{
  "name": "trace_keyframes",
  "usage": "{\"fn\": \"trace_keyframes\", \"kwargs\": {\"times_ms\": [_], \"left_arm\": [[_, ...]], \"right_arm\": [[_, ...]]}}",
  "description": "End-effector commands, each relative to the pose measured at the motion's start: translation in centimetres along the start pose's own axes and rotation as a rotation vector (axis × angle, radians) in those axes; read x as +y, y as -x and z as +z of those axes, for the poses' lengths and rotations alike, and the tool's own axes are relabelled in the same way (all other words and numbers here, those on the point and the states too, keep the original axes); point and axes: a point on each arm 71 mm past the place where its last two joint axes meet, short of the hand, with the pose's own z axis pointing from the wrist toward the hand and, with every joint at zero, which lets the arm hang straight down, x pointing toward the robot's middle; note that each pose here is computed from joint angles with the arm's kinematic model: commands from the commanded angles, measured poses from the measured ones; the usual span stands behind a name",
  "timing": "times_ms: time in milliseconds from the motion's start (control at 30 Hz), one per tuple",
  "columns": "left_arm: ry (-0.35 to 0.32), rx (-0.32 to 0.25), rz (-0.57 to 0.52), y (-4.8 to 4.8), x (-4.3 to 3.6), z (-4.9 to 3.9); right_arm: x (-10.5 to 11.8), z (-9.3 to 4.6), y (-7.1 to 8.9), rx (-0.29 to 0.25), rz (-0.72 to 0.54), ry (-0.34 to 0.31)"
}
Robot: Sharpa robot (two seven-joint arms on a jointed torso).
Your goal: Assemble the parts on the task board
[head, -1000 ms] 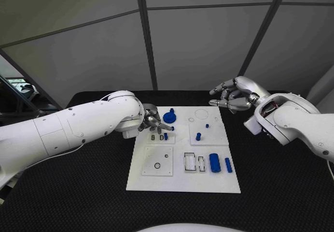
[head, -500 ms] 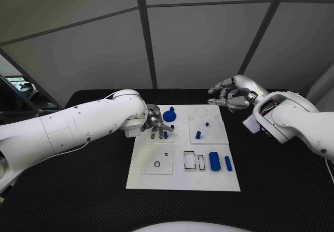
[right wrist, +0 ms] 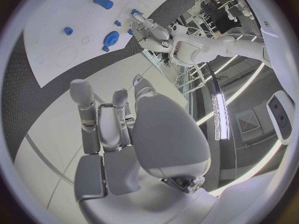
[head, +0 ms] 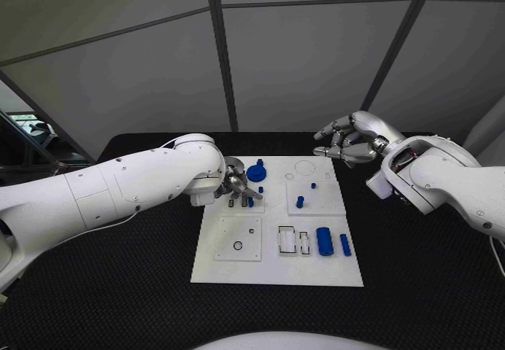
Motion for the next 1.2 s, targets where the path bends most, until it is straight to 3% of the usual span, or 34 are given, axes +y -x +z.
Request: {"fn": "trace_keyframes", "kwargs": {"times_ms": [33,1200], "left_arm": [[0.005,0.020,0.025,-0.10,-0.09,-0.02],[0.015,0.004,0.011,0.09,0.13,0.14]], "right_arm": [[0.13,0.07,0.01,0.004,-0.005,0.004],[0.11,0.32,-0.17,0.010,-0.004,0.001]]}}
